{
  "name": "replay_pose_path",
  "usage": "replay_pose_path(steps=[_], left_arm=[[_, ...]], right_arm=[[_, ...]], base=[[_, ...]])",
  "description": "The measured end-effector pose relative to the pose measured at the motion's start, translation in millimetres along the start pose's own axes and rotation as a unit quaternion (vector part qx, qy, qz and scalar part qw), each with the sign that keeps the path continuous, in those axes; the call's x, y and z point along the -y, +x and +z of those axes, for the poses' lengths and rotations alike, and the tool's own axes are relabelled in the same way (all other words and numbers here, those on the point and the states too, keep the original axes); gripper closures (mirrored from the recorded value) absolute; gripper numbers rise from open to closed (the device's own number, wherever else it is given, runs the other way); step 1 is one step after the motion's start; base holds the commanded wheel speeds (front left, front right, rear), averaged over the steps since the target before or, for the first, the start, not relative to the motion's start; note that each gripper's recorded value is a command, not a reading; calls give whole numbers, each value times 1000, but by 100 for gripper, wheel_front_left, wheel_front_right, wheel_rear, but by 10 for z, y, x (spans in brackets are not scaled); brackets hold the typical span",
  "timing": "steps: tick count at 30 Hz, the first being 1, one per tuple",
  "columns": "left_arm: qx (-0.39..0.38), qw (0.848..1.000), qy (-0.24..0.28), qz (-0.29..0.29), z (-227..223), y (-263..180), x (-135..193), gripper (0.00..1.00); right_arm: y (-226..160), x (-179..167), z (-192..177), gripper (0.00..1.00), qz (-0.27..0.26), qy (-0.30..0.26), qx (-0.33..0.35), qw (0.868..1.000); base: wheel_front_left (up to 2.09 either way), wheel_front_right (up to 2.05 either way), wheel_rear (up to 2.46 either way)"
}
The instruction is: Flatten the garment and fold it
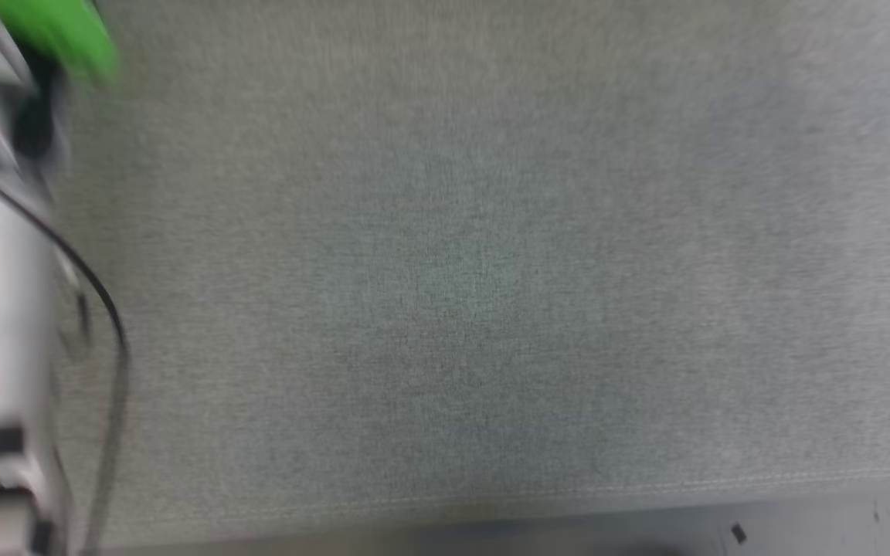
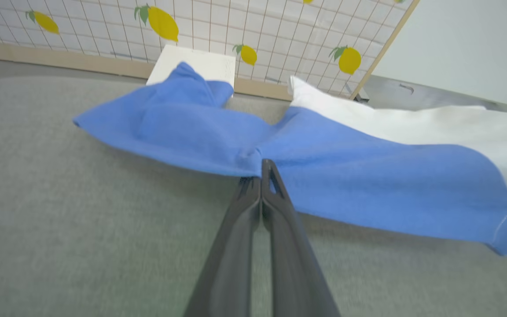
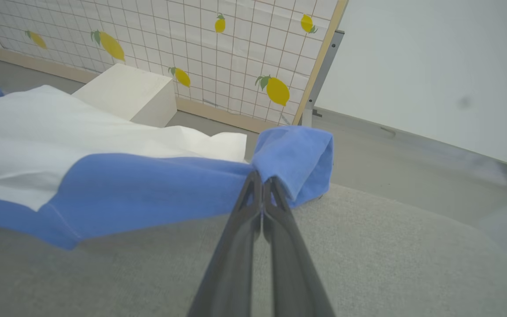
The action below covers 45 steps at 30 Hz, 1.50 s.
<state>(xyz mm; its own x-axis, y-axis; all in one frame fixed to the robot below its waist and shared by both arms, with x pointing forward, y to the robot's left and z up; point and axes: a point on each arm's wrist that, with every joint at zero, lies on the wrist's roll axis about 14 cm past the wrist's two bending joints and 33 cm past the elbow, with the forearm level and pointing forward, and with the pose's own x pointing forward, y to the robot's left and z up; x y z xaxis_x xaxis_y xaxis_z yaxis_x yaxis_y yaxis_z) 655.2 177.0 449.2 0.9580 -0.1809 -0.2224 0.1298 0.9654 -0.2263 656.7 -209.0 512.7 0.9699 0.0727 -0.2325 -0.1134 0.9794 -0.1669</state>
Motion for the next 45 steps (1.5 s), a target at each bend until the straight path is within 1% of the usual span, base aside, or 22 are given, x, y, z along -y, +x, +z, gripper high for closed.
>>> replay_pose_path(steps=[4, 7, 10, 11, 12, 16, 19, 24, 27, 31, 36, 42, 43, 44, 45], left_arm=[[-82, 996, -5, -14, -572, -542, 121, 100], [-107, 993, -40, -17, -794, -953, 240, 100], [-116, 991, -69, -14, -899, -1330, 340, 100], [-116, 989, -88, -11, -923, -1473, 383, 100], [-120, 988, -95, -9, -954, -1590, 405, 100], [-134, 986, -103, 6, -1044, -1956, 418, 100], [-134, 985, -111, 19, -1041, -2167, 429, 100], [-159, 980, -116, 35, -1167, -2479, 402, 100], [-183, 975, -120, 47, -1293, -2662, 373, 100], [-210, 968, -124, 53, -1441, -2834, 390, 100], [-215, 967, -123, 52, -1483, -2879, 409, 100], [-211, 968, -126, 55, -1533, -2868, 400, 100], [-205, 969, -126, 57, -1522, -2856, 393, 56], [-203, 969, -126, 58, -1519, -2852, 391, 13], [-200, 970, -127, 57, -1520, -2850, 394, 0]], right_arm=[[-554, -11, -498, 100, 9, 24, -64, 998], [-1037, 31, -761, 100, -1, 47, -97, 994], [-1525, 68, -978, 100, -22, 77, -123, 989], [-1710, 39, -1063, 100, -27, 91, -133, 986], [-1851, 2, -1111, 100, -31, 106, -138, 984], [-2272, -74, -1262, 100, -51, 145, -153, 976], [-2538, -46, -1372, 100, -72, 158, -167, 970], [-2815, -33, -1556, 100, -87, 176, -191, 962], [-2925, -97, -1712, 100, -82, 204, -208, 953], [-3048, -165, -1953, 100, -81, 223, -240, 941], [-3103, -286, -2198, 100, -73, 233, -276, 930], [-3065, -361, -2306, 100, -67, 235, -288, 926], [-3055, -365, -2307, 100, -66, 235, -287, 926], [-3052, -366, -2305, 57, -66, 234, -285, 927], [-3050, -366, -2299, 0, -66, 233, -283, 928]], base=[[0, 0, 0], [0, 0, 0], [0, 0, 0], [0, 0, 0], [0, 0, 0], [0, 0, 0], [0, 0, 0], [0, 0, 0], [0, 0, 0], [0, 0, 0], [0, 0, 0], [0, 0, 0], [0, 0, 0], [0, 0, 0], [0, 0, 0]])
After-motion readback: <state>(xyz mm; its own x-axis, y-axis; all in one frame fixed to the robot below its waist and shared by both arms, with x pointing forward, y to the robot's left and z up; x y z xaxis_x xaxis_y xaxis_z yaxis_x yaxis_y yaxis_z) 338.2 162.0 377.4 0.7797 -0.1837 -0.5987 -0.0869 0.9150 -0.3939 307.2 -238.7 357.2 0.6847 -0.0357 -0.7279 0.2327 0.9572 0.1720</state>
